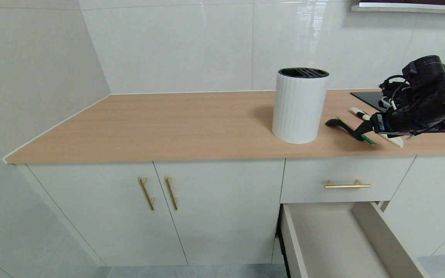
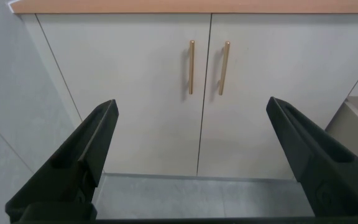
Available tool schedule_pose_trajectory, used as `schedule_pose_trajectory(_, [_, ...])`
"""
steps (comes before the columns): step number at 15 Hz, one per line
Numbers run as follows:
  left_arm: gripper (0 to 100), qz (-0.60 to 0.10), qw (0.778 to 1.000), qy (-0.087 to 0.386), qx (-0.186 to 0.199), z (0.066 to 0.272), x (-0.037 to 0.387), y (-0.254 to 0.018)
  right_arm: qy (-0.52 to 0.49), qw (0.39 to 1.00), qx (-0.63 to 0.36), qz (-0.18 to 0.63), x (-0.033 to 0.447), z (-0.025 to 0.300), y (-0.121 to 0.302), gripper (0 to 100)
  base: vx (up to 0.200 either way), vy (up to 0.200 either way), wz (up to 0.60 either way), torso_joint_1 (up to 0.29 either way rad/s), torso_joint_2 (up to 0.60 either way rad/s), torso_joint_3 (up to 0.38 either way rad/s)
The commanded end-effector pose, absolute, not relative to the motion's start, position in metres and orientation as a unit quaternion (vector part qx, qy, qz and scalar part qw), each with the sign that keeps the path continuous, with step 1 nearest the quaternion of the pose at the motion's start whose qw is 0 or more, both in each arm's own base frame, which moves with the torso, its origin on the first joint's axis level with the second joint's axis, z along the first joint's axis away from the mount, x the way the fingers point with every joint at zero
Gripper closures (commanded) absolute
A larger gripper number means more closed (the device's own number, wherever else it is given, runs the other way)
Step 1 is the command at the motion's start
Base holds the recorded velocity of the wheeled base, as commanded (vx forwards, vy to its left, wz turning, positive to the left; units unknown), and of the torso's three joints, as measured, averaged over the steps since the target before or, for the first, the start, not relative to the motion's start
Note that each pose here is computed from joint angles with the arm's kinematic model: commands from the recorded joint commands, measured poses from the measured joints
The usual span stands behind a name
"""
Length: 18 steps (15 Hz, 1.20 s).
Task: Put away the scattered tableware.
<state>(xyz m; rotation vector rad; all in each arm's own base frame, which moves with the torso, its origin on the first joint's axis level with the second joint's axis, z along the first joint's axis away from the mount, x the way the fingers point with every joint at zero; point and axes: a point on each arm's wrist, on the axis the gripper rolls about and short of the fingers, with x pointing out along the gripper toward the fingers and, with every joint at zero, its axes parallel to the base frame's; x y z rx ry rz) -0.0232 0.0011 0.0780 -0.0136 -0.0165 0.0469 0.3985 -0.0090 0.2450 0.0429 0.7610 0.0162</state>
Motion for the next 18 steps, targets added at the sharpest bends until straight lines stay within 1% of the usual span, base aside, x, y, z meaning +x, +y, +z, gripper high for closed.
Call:
schedule_pose_trajectory(1, [0, 0.024, 1.000, -0.009, -0.007, 0.078, -0.023, 0.001, 0.385, 0.923, 0.021, 0.007, 0.411, 0.230, -0.009, 0, 0.000, 0.000, 0.00, 0.000, 0.00, 0.000])
schedule_pose_trajectory(14, [0, 0.024, 1.000, -0.009, -0.007, 0.078, -0.023, 0.001, 0.394, 0.919, 0.017, -0.004, 0.418, 0.220, -0.010, 0, 0.000, 0.000, 0.00, 0.000, 0.00, 0.000])
schedule_pose_trajectory(15, [0, 0.024, 1.000, -0.009, -0.007, 0.078, -0.023, 0.001, 0.394, 0.919, 0.017, -0.004, 0.418, 0.220, -0.010, 100, 0.000, 0.000, 0.00, 0.000, 0.00, 0.000])
schedule_pose_trajectory(18, [0, 0.024, 1.000, -0.009, -0.007, 0.078, -0.023, 0.001, 0.394, 0.919, 0.017, -0.004, 0.418, 0.220, -0.010, 100, 0.000, 0.000, 0.00, 0.000, 0.00, 0.000])
